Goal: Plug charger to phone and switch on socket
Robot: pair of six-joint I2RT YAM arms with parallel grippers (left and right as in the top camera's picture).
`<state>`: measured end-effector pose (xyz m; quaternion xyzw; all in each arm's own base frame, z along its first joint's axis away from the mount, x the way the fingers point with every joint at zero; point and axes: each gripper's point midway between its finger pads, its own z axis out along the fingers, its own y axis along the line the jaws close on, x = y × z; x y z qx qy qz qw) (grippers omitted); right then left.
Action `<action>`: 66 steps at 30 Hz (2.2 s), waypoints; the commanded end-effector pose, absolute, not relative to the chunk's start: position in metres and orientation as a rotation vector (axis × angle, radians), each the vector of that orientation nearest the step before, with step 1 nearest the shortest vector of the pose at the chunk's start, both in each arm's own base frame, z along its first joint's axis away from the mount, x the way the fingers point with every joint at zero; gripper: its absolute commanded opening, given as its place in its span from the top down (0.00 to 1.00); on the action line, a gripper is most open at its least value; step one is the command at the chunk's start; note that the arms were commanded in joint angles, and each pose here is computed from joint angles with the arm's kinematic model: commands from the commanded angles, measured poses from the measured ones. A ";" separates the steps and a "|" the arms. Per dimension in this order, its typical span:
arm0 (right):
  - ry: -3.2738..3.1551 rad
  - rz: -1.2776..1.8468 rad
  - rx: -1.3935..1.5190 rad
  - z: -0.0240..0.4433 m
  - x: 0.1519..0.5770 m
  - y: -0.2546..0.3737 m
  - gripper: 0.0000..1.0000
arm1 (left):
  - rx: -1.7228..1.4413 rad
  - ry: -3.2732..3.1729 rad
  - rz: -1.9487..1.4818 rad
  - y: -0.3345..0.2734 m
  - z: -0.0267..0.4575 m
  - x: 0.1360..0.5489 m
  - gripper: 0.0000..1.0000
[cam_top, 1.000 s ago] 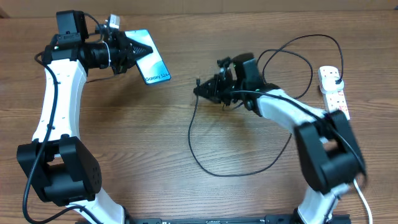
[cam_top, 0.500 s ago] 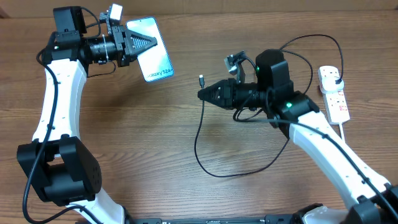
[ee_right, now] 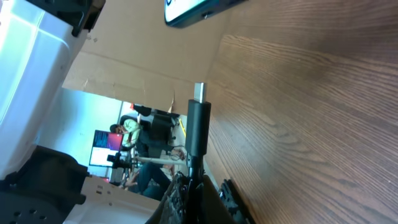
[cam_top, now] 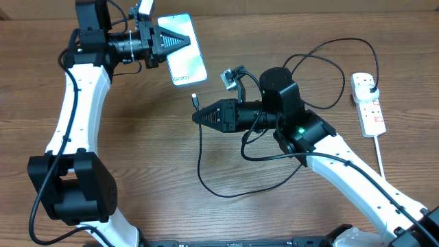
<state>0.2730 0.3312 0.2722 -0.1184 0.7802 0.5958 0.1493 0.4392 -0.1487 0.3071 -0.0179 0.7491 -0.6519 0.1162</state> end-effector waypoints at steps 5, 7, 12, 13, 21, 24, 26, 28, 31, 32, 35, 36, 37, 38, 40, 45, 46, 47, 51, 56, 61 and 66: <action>2.182 1.705 -0.344 0.284 0.275 0.331 0.96 | 0.007 2.184 -1.971 -0.163 0.329 0.424 0.96; 2.182 1.695 -0.334 0.284 0.277 0.330 0.96 | 0.012 2.182 -1.970 -0.163 0.329 0.424 0.96; 2.180 1.685 -0.324 0.283 0.279 0.330 0.96 | 0.038 2.172 -1.959 -0.163 0.330 0.424 0.96; 2.177 1.686 -0.327 0.284 0.279 0.330 0.96 | 0.060 2.163 -1.960 -0.163 0.330 0.423 0.96; 2.175 1.674 -0.311 0.283 0.282 0.329 0.96 | 0.148 2.126 -1.975 -0.164 0.335 0.417 0.96; 2.173 1.672 -0.310 0.284 0.282 0.329 0.96 | 0.154 2.123 -1.977 -0.164 0.335 0.417 0.96; 2.171 1.672 -0.311 0.284 0.282 0.329 0.96 | 0.154 2.123 -1.977 -0.164 0.335 0.417 0.96; 2.170 1.672 -0.312 0.284 0.282 0.329 0.96 | 0.158 2.122 -1.981 -0.164 0.335 0.416 0.96; 2.164 1.675 -0.312 0.285 0.283 0.329 0.96 | 0.195 2.105 -1.994 -0.164 0.338 0.413 0.96; 2.162 1.675 -0.313 0.286 0.283 0.329 0.96 | 0.212 2.097 -1.999 -0.165 0.339 0.412 0.96; 2.161 1.675 -0.313 0.286 0.283 0.329 0.96 | 0.220 2.093 -2.007 -0.165 0.339 0.410 0.96; 2.161 1.675 -0.312 0.286 0.283 0.329 0.96 | 0.220 2.094 -2.007 -0.165 0.339 0.410 0.96; 2.163 1.674 -0.306 0.286 0.284 0.329 0.96 | 0.220 2.094 -2.007 -0.165 0.339 0.410 0.96; 2.164 1.673 -0.298 0.286 0.284 0.329 0.96 | 0.223 2.095 -2.008 -0.166 0.339 0.410 0.96; 2.169 1.670 -0.275 0.285 0.286 0.328 0.96 | 0.226 2.096 -2.011 -0.167 0.339 0.409 0.96; 2.148 1.671 -0.274 0.289 0.288 0.329 0.96 | 0.239 2.101 -2.019 -0.173 0.339 0.407 0.96; 2.147 1.671 -0.274 0.289 0.288 0.329 0.96 | 0.241 2.102 -2.021 -0.174 0.339 0.407 0.96; 2.142 1.673 -0.272 0.290 0.289 0.329 0.96 | 0.243 2.103 -2.022 -0.175 0.339 0.406 0.96; 2.143 1.660 -0.230 0.290 0.294 0.328 0.96 | 0.253 2.107 -2.028 -0.179 0.339 0.404 0.96; 2.130 1.645 -0.216 0.291 0.297 0.327 0.96 | 0.260 2.113 -2.038 -0.184 0.339 0.402 0.96; 2.104 1.635 -0.210 0.295 0.302 0.326 0.96 | 0.269 2.116 -2.045 -0.187 0.339 0.400 0.96; 2.105 1.624 -0.187 0.294 0.309 0.319 0.96 | 0.280 2.112 -2.050 -0.188 0.340 0.399 0.96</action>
